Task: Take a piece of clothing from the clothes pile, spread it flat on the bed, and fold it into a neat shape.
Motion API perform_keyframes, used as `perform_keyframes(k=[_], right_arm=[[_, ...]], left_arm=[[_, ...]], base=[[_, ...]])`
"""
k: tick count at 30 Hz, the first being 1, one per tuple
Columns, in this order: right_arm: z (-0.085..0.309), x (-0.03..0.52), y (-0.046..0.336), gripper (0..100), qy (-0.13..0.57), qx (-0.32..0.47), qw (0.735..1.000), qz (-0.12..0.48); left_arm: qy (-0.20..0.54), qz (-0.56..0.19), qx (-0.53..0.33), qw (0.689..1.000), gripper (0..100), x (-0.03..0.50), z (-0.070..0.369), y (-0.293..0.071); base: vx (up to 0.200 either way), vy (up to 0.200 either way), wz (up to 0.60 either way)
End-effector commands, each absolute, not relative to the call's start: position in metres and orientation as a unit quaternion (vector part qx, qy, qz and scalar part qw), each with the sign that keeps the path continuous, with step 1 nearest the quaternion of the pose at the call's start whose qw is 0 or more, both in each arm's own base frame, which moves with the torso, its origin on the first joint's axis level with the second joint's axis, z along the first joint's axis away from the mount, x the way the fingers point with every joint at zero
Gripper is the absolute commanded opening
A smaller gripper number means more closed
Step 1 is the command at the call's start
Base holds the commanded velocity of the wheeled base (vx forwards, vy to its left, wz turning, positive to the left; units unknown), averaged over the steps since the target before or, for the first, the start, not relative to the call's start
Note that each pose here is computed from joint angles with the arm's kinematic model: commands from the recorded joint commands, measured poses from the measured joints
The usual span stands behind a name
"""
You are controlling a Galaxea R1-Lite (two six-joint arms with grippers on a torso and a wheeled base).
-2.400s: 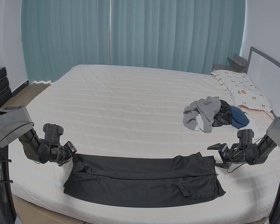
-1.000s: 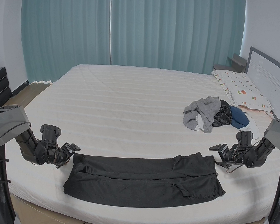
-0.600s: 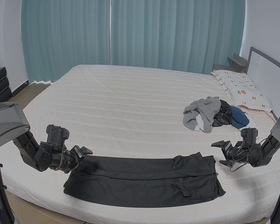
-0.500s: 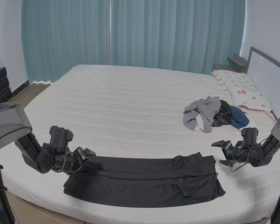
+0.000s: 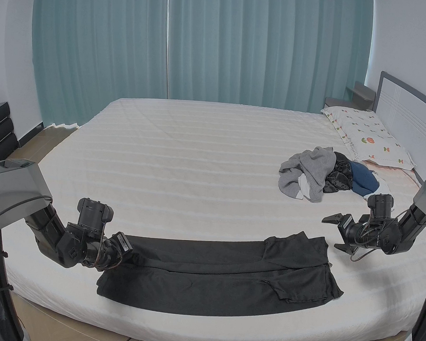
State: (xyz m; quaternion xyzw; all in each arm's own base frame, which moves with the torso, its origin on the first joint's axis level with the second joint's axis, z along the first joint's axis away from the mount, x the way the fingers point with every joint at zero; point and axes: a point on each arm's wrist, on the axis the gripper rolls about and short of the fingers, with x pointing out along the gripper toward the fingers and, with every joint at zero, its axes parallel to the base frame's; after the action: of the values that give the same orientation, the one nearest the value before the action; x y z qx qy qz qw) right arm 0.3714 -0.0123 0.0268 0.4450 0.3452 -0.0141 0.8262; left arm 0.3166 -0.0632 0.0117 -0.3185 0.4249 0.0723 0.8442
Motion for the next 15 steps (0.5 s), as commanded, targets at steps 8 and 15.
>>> perform_keyframes(k=[8, 15], right_arm=[[0.035, 0.363, -0.002, 100, 0.348, 0.437, 0.829, -0.001], [0.047, 0.344, 0.021, 100, 0.362, 0.422, 0.831, 0.024]], left_arm=[[0.420, 0.069, -0.269, 0.864, 0, 0.297, 0.027, -0.048], [0.437, 0.062, -0.243, 0.864, 0, 0.293, 0.019, -0.048]], base=[[0.000, 0.000, 0.00], [0.000, 0.000, 0.00]])
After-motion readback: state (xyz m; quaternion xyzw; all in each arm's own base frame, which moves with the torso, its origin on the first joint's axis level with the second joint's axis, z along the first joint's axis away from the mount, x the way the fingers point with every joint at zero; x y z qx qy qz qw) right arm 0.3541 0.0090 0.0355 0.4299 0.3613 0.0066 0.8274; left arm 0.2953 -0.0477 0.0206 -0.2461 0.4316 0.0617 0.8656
